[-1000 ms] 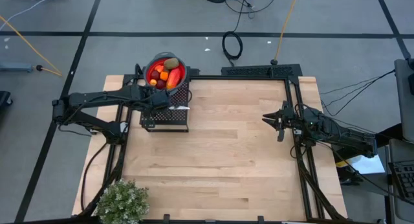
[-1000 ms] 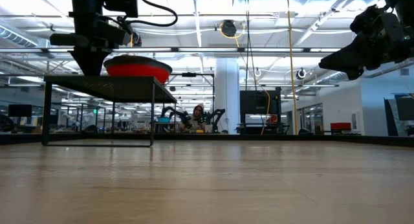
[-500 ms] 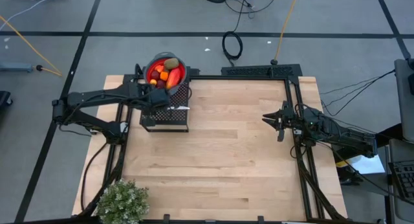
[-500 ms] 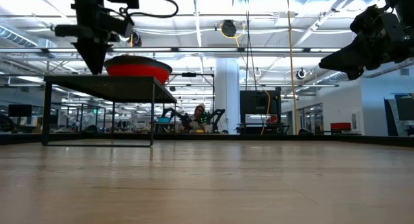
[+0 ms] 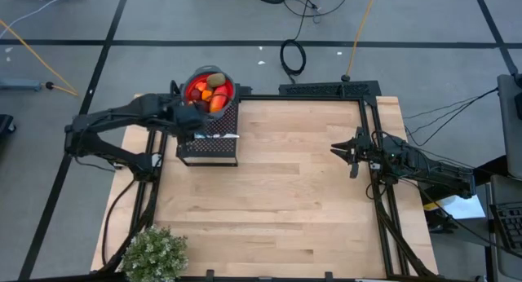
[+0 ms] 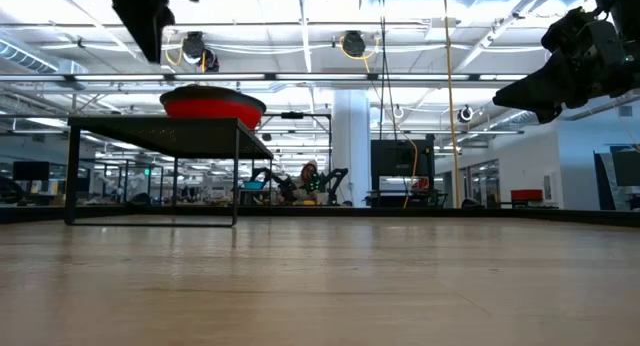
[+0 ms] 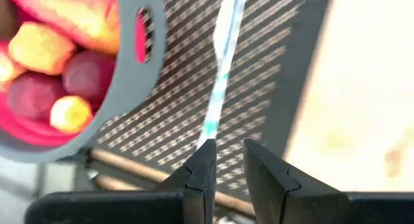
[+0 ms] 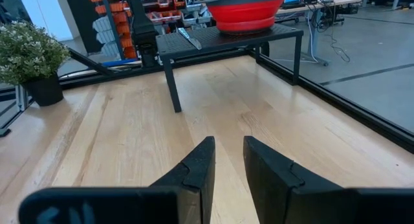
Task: Pick & Place Fruit
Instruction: Return to Home Position
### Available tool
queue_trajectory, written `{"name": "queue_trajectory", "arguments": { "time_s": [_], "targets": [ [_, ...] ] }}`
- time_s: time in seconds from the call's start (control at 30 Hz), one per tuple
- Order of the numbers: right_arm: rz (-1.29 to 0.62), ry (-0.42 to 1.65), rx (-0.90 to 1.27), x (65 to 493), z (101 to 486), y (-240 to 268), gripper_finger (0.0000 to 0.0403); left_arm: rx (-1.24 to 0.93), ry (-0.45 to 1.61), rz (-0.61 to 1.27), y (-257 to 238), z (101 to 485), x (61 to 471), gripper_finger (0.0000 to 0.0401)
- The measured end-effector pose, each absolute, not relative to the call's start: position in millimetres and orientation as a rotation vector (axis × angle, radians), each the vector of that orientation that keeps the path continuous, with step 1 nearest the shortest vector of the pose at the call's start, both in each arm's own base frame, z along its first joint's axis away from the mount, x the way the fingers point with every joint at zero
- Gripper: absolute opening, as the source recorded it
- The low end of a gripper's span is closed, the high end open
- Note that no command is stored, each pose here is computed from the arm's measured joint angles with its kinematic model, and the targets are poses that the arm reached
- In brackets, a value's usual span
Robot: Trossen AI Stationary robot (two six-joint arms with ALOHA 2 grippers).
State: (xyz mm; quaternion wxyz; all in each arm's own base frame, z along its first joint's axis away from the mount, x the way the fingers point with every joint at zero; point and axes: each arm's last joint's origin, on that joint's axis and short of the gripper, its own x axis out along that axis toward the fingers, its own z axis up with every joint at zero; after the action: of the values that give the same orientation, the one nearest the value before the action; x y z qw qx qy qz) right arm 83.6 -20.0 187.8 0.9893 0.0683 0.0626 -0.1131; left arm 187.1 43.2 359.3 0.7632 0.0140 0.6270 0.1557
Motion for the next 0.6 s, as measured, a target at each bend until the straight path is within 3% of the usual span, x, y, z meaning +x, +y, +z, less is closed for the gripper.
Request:
{"name": "queue_trajectory", "arguments": {
  "time_s": [0.13, 0.33, 0.6],
  "targets": [
    [-0.227, 0.126, 0.137, 83.6, 187.8, -20.0, 0.0073, -0.022, 1.259, 0.294, 35.8, 374.9, 177.4, 0.007],
    [-0.227, 0.125, 0.137, 83.6, 187.8, -20.0, 0.0073, -0.043, 1.081, 0.272, 29.2, 394.1, 152.9, 0.0008],
    [-0.227, 0.125, 0.137, 83.6, 187.7, -20.0, 0.0073, -0.101, 0.864, 0.272, 21.5, 414.6, 112.5, 0.0002]
  ]
}}
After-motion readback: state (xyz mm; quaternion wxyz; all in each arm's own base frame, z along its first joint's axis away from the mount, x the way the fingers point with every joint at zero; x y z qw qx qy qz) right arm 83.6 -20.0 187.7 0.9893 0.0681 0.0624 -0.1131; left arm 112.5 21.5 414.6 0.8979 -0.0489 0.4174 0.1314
